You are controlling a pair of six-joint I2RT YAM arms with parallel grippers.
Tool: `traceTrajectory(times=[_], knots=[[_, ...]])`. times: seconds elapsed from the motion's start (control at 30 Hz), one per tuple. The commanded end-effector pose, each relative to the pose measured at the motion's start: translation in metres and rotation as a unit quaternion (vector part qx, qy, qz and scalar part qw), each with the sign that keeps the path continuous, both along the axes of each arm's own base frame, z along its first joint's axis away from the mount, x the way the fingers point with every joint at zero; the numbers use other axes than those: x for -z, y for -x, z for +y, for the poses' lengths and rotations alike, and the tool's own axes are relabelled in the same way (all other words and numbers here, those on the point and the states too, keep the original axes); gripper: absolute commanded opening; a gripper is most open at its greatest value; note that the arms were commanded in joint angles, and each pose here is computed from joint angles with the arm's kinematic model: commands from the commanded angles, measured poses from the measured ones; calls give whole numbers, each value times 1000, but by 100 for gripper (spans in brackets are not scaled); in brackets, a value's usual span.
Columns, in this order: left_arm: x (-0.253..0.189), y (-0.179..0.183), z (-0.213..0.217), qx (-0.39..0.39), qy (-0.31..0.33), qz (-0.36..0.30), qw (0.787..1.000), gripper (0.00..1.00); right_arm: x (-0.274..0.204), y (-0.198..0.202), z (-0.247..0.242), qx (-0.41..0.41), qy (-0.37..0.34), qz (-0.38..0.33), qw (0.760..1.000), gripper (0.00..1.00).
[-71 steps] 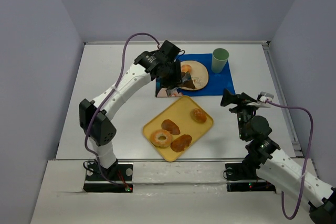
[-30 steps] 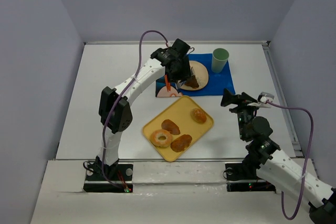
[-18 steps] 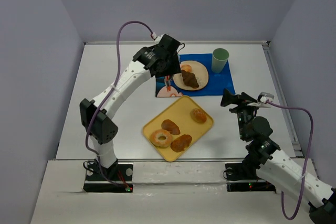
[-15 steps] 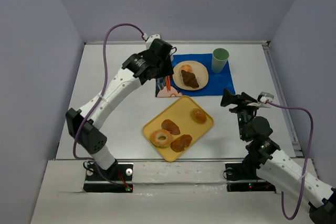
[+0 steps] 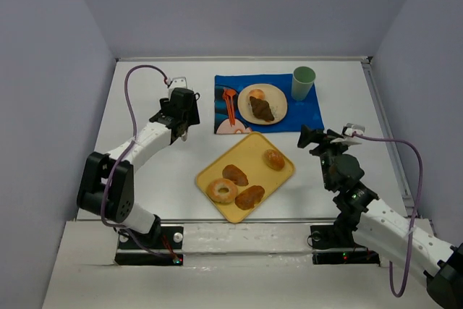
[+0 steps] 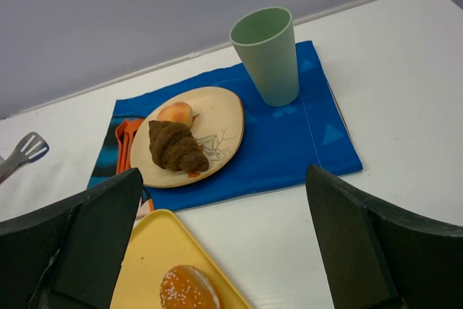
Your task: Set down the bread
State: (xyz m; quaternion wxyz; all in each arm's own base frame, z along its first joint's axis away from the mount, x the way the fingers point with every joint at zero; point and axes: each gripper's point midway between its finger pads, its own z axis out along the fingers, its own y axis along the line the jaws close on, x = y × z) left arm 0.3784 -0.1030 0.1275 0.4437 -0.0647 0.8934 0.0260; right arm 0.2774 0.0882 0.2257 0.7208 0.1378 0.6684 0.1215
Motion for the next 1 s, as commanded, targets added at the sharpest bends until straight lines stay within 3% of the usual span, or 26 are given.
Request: traceTrajectory(times=[0.0, 0.17, 0.2, 0.23, 0.37, 0.57, 0.6, 0.67, 0.77, 0.97], knots=[[4, -41, -7, 20, 44, -51, 998, 74, -28, -2, -1, 11, -24, -30, 999, 100], [32, -50, 8, -16, 23, -14, 1000, 78, -27, -2, 1, 6, -21, -23, 1000, 100], [34, -50, 9, -20, 22, -13, 999, 92, -26, -2, 1, 6, -18, -18, 1000, 100], [35, -50, 10, -23, 22, -11, 999, 99, -22, 0, 0, 5, -18, -9, 1000, 100], [29, -47, 12, -38, 31, -10, 999, 99, -24, 6, 0, -3, -29, 3, 1000, 100], [-36, -26, 24, -63, 68, -83, 992, 99, -29, 15, -4, -9, -46, 13, 999, 100], [-65, -17, 31, -77, 79, -120, 987, 99, -32, 16, -7, -2, -50, 13, 999, 100], [-80, -1, 41, -105, 104, -150, 978, 99, -29, 17, -11, 7, -50, 24, 998, 100], [-131, 36, 61, -131, 152, -240, 950, 99, -28, 20, -17, 20, -57, 31, 998, 100], [-135, 77, 80, -146, 193, -312, 919, 99, -31, 24, -21, 24, -75, 22, 997, 100]])
